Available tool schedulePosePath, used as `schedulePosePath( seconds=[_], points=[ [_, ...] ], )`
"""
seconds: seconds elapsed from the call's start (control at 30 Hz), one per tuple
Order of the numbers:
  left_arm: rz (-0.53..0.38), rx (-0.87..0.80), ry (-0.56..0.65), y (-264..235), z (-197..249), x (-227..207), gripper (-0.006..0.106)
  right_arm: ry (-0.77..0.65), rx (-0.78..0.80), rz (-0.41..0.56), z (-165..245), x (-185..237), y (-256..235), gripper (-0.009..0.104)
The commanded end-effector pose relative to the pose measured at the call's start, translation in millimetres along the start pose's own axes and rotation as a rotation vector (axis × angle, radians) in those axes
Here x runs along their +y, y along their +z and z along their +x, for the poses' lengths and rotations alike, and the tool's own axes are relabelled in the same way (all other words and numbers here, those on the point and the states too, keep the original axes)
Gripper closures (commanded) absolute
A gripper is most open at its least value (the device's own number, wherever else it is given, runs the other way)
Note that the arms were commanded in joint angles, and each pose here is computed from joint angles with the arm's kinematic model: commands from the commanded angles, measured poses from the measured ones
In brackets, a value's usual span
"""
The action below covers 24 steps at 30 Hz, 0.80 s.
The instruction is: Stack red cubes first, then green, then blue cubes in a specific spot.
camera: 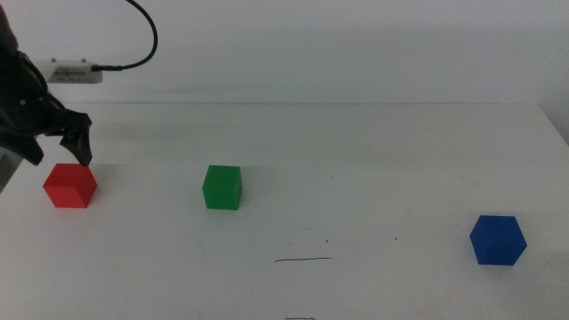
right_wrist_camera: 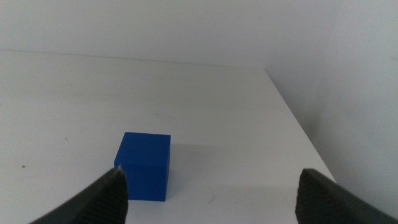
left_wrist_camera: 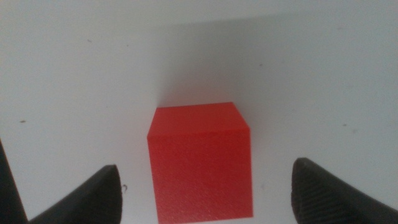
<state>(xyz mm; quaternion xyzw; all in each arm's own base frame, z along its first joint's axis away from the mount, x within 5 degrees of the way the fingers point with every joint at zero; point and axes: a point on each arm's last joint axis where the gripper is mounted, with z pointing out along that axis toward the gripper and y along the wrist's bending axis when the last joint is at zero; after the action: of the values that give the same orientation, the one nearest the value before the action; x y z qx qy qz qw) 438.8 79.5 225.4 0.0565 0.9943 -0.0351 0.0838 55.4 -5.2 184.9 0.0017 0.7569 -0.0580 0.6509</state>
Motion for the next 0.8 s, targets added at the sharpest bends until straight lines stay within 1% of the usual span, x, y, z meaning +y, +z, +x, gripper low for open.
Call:
schedulePosePath(
  seconds=[0.0,0.57,0.67,0.73,0.77],
  points=[
    [0.004,-0.002,0.015,-30,3,-7,0.007,-0.017,-0.105,0.017,-11,-1,-2,0.005],
    [0.037,0.095,0.002,17,0,-1,0.008,-0.017,-0.105,0.017,-11,-1,-2,0.005],
    [0.039,0.107,-0.004,21,1,0,0.015,-0.017,-0.105,0.017,-11,-1,-2,0.005],
    [0.039,0.107,-0.008,21,1,0,0.023,-0.017,-0.105,0.017,-11,-1,-2,0.005],
    [0.038,0.107,-0.016,21,1,0,0.029,-0.017,-0.105,0.017,-11,-1,-2,0.005]
  ],
)
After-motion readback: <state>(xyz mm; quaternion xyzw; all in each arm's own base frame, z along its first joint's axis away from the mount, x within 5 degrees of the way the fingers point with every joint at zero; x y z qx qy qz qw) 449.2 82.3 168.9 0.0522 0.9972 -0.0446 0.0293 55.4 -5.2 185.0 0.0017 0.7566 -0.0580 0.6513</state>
